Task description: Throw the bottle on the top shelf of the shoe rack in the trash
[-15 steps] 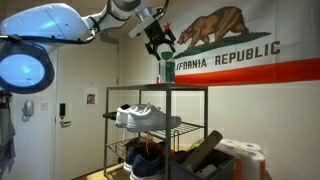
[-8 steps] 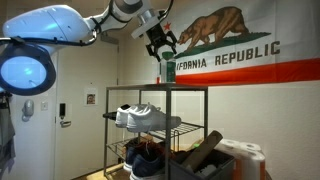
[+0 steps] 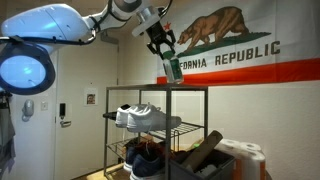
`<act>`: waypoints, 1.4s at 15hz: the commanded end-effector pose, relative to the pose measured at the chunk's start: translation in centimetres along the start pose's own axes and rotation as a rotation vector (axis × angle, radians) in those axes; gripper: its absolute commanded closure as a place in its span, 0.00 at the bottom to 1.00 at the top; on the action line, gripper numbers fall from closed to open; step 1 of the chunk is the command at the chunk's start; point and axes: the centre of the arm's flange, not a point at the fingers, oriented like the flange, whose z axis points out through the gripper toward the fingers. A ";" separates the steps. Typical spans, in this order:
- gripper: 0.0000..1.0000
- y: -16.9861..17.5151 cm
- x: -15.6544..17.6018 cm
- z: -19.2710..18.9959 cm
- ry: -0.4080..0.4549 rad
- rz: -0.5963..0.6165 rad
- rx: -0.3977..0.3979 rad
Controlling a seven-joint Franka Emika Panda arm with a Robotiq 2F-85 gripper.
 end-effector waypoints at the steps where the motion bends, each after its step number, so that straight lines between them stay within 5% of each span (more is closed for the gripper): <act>1: 0.60 3.8 6.3 -1.4 -0.005 -0.031 0.019; 13: 0.60 5.2 3.1 -10.0 -0.033 0.032 -0.136; 21: 0.60 11.1 -5.2 -13.9 -0.096 0.164 -0.196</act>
